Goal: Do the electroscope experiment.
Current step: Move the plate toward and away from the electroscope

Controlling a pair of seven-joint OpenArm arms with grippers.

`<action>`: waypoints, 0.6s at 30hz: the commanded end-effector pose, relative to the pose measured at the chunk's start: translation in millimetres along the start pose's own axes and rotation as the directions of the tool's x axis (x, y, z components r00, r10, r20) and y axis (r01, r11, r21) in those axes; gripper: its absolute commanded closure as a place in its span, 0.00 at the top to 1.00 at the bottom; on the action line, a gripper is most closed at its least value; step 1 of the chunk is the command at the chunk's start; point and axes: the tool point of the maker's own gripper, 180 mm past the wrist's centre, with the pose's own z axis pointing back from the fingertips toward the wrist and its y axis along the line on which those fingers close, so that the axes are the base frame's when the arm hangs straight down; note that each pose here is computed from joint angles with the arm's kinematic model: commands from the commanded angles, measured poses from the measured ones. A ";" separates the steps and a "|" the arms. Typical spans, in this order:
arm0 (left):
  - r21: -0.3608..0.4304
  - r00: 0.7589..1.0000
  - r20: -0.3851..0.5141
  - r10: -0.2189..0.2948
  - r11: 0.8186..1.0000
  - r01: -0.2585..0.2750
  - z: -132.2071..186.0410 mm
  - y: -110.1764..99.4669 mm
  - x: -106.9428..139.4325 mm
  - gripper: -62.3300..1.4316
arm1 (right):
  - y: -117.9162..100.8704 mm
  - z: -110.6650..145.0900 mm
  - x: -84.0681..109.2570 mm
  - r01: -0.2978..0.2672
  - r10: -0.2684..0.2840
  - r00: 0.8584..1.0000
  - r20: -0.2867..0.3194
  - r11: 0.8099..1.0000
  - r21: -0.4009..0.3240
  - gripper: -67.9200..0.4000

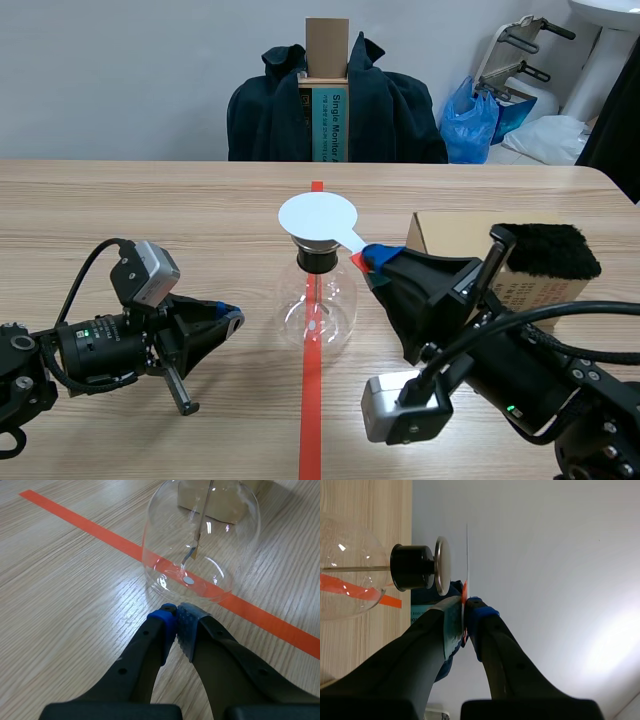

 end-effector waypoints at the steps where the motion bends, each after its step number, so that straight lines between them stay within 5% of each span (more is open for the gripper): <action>1: 0.002 0.999 0.046 -0.006 1.000 0.006 -3.4 2.3 13.0 0.05 | -11.6 -2.7 -2.7 -0.022 0.022 1.000 0.012 0.999 -0.029 0.02; 18: 0.002 0.999 0.046 -0.006 1.000 0.006 -3.4 2.3 13.0 0.05 | -6.5 -2.7 -1.3 -0.025 0.025 0.999 0.021 1.000 -0.001 0.02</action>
